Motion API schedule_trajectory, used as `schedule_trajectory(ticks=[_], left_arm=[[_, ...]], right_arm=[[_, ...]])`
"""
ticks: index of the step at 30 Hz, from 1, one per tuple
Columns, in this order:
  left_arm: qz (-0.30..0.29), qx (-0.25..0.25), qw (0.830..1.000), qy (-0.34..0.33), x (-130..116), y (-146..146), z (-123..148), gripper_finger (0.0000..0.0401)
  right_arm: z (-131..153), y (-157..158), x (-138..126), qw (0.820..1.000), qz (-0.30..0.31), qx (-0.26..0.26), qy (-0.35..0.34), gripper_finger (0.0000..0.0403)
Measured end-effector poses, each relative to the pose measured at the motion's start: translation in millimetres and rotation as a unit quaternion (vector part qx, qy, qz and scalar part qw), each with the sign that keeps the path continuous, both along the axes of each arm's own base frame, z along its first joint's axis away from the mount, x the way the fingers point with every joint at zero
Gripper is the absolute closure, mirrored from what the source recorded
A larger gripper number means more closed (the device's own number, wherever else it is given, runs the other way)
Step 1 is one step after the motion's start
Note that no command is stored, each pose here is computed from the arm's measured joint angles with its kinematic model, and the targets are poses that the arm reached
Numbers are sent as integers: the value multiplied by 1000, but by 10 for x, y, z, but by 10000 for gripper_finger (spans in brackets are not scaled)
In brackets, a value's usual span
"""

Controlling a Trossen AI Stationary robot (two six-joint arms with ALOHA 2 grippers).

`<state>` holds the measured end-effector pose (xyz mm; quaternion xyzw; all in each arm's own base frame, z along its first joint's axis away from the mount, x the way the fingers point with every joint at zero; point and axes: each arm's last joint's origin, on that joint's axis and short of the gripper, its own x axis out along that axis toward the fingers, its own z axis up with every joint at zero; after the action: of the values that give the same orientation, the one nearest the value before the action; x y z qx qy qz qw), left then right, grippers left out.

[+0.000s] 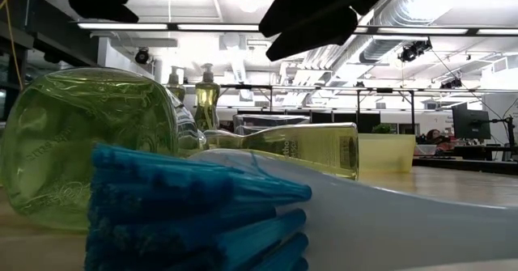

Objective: Pick & Place Kitchen Sink Supplies
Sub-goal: Put the blue sponge into the transparent bin

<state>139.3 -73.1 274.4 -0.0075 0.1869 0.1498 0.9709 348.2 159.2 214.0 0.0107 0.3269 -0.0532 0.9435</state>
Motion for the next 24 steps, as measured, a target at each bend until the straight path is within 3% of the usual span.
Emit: schedule_trajectory(ticks=[6,12,24], left_arm=[[-92,-11,995,-46,-86,-72,-200,80],[-246,-15,962,-121,-77,-164,-383,80],[-277,-17,949,-148,-105,-162,-481,80]], right_arm=[[-147,114,12,999,31,9,19,100],[-370,187,52,996,67,26,54,100],[-681,266,81,990,96,34,98,100]])
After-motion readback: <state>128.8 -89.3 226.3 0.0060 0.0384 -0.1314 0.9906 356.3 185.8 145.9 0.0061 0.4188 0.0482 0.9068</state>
